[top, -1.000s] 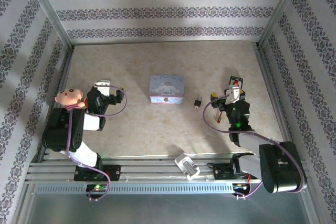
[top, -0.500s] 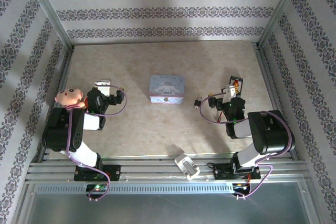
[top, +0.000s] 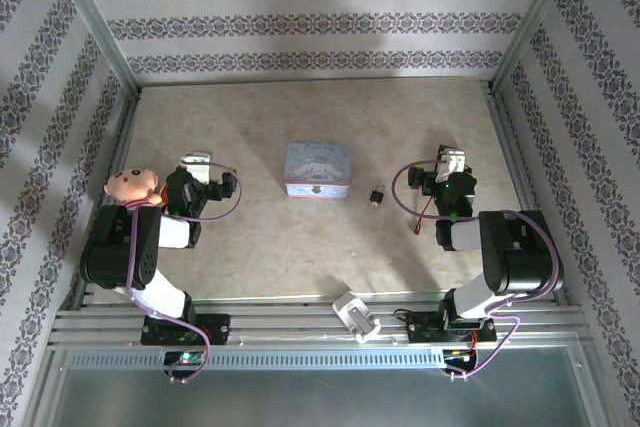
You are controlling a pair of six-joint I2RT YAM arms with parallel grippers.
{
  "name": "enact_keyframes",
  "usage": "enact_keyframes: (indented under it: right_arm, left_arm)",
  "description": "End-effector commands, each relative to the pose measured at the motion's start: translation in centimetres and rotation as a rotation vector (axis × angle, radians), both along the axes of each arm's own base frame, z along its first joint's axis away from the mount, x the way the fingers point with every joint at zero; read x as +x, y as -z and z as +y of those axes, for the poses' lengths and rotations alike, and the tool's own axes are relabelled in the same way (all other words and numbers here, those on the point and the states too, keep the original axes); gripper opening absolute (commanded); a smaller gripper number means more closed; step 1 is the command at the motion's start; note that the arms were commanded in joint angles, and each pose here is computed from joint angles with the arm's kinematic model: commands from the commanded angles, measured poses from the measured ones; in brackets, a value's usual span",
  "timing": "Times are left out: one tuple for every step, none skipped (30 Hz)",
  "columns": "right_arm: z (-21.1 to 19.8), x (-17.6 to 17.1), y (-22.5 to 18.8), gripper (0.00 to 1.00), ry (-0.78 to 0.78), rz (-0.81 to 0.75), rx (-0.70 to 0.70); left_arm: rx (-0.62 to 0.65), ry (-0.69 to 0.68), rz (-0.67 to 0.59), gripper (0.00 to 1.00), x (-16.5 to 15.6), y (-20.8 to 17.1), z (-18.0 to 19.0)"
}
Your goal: Unlock a padlock with a key
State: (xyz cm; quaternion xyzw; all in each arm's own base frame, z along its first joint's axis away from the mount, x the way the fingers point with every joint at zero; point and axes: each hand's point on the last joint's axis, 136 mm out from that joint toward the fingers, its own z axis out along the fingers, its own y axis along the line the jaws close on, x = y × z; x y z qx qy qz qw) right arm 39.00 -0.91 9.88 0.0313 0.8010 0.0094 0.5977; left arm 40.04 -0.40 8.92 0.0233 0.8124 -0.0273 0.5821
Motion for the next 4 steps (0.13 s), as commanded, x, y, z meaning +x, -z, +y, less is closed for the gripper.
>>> enact_keyframes:
  right_arm:
    - [0.09, 0.20, -0.45, 0.98, 0.011, -0.010, 0.012]
    - [0.10, 0.20, -0.45, 0.98, 0.010, -0.010, 0.011]
    - [0.07, 0.19, -0.42, 0.98, 0.012, -0.008, 0.010]
    - [0.12, 0.19, -0.40, 0.98, 0.011, -0.008, 0.010]
  left_arm:
    - [-0.015, -0.037, 0.008, 0.99, -0.02, 0.06, 0.74]
    - [-0.015, -0.037, 0.007, 0.99, 0.01, 0.00, 0.75]
    - [-0.015, -0.037, 0.007, 0.99, 0.00, 0.02, 0.75]
    - [-0.015, -0.035, 0.008, 0.99, -0.03, 0.06, 0.72]
